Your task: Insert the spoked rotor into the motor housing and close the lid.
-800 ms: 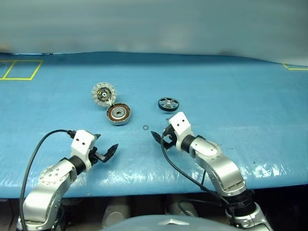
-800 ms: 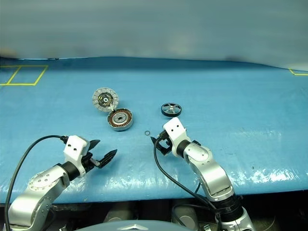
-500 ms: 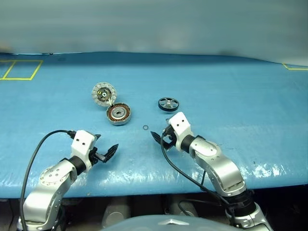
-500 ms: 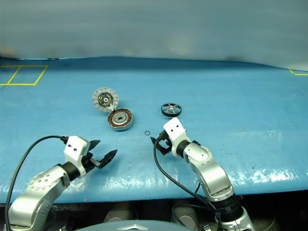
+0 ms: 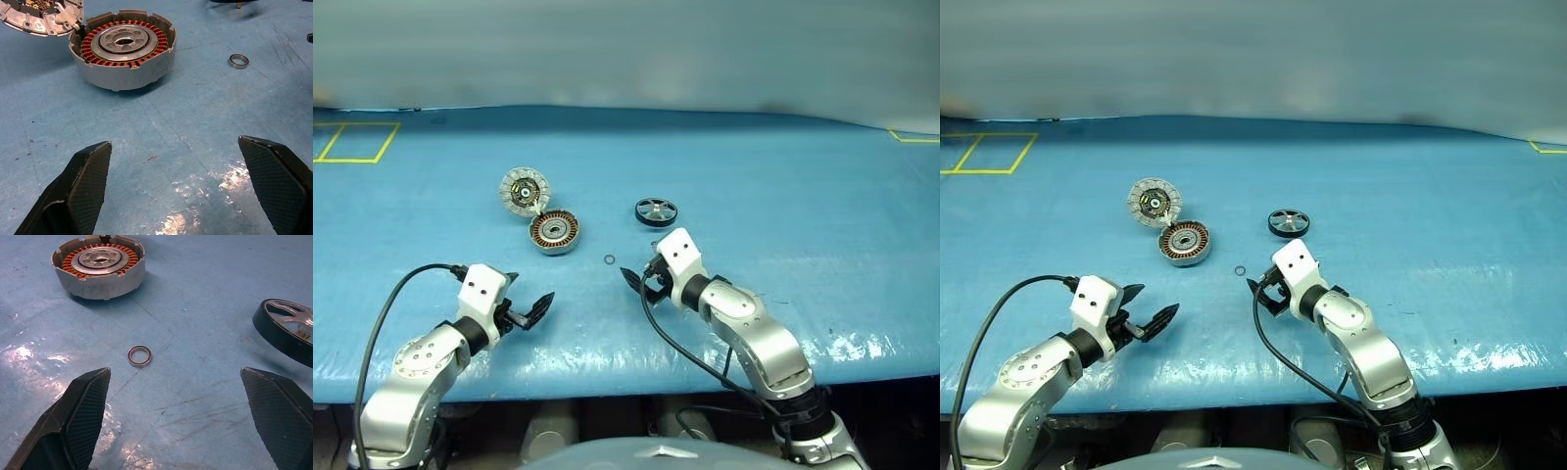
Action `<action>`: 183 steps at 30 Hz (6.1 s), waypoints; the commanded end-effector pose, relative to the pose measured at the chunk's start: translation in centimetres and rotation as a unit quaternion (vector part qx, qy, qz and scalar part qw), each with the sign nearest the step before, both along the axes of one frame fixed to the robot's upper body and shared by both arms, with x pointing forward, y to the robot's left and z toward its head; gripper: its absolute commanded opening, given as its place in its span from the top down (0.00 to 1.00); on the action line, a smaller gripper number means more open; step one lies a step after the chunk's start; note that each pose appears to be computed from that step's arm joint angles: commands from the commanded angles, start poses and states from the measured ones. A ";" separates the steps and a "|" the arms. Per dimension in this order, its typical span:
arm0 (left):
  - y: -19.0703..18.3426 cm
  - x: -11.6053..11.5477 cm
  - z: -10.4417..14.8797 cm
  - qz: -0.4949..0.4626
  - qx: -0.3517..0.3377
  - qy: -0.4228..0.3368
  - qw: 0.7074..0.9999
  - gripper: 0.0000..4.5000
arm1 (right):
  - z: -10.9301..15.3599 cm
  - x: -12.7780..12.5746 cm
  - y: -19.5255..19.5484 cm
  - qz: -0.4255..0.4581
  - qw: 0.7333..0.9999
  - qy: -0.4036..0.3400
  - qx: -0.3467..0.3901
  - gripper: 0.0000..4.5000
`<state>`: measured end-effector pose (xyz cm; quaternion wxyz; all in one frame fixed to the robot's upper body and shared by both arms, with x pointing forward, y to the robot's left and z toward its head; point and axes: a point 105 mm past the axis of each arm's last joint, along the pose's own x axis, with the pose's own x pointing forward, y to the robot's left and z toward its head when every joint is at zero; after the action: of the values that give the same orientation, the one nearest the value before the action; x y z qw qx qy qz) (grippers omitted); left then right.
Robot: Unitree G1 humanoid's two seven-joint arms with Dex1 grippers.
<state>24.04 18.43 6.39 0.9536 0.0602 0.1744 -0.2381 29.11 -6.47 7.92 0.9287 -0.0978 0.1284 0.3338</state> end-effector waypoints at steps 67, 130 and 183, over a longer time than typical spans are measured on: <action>-1.0 13.4 7.3 -0.423 0.447 0.231 0.753 0.00 | 1.0 0.0 1.3 0.011 0.999 -0.019 0.025 0.00; -4.6 13.8 4.9 -0.460 0.468 0.179 0.733 0.56 | 1.1 0.6 0.9 -0.022 0.999 -0.024 0.038 0.00; -10.3 5.2 5.8 -0.599 0.450 0.023 0.662 0.00 | 0.3 0.3 -0.2 -0.046 0.998 -0.013 0.039 0.00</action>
<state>28.74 9.13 9.72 0.4334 0.5618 0.2506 -0.6586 29.19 -6.48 6.71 0.9425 -0.0598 0.1398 0.2975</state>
